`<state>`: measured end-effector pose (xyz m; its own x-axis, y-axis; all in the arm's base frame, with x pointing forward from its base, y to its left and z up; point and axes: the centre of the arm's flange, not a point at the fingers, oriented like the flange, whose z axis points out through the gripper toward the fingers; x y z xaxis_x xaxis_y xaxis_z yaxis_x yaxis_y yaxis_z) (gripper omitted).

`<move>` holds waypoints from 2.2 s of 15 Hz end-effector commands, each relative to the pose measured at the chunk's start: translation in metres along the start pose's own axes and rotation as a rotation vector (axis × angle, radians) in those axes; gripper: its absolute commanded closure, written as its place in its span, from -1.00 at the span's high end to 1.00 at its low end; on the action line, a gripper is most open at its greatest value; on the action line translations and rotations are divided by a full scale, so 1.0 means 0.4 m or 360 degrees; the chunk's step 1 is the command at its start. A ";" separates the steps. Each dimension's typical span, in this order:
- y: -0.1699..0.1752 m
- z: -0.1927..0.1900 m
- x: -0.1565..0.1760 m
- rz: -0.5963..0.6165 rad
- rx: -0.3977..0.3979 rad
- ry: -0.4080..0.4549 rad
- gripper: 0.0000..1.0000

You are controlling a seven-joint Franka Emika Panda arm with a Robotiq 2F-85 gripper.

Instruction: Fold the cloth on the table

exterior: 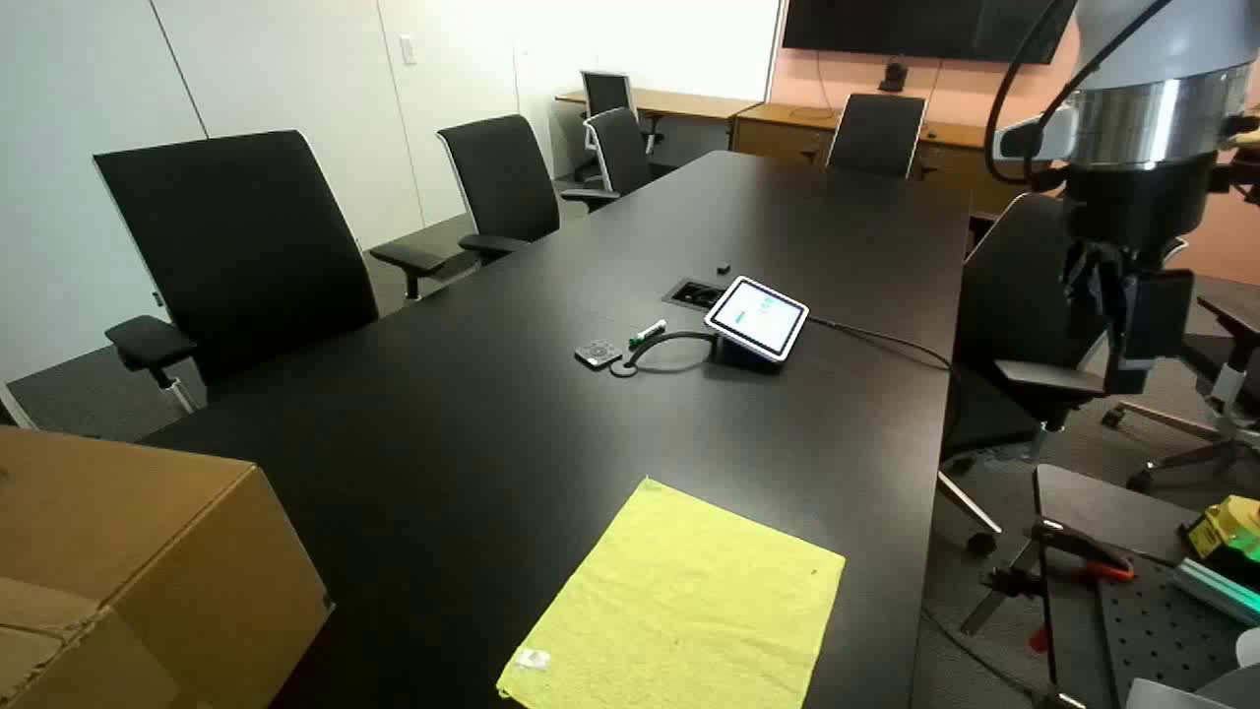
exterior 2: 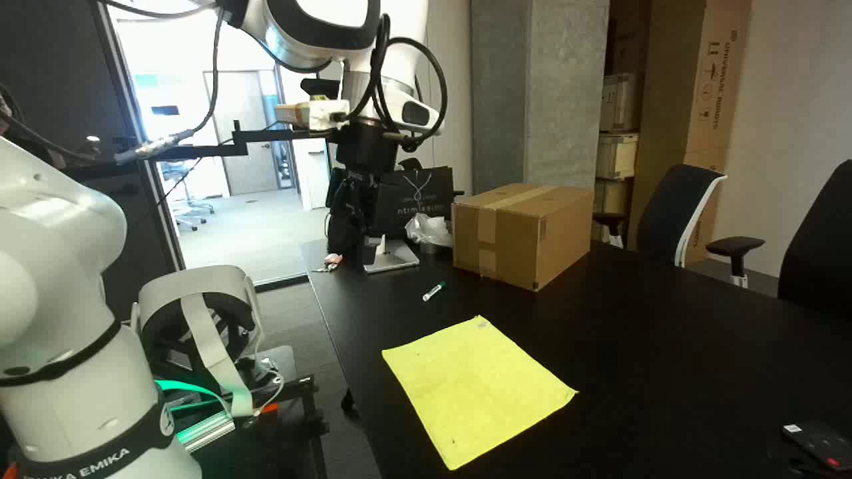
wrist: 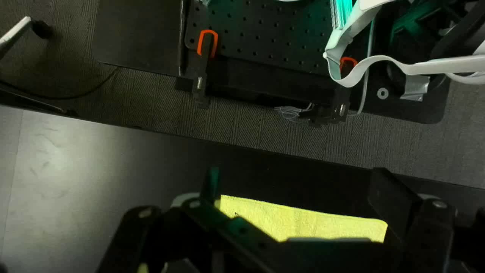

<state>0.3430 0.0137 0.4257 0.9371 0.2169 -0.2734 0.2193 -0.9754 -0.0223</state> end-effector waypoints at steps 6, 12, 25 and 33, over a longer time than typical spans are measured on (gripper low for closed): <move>0.000 -0.001 0.000 0.0000 0.0000 0.0002 1.00; 0.017 0.136 0.175 -0.0006 -0.0002 0.0092 1.00; 0.028 0.603 0.537 -0.0001 0.0129 0.0072 1.00; 0.049 0.772 0.580 0.0100 0.0110 -0.0021 1.00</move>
<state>0.4730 0.0373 0.0847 0.9420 0.1802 -0.2831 0.1635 -0.9831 -0.0819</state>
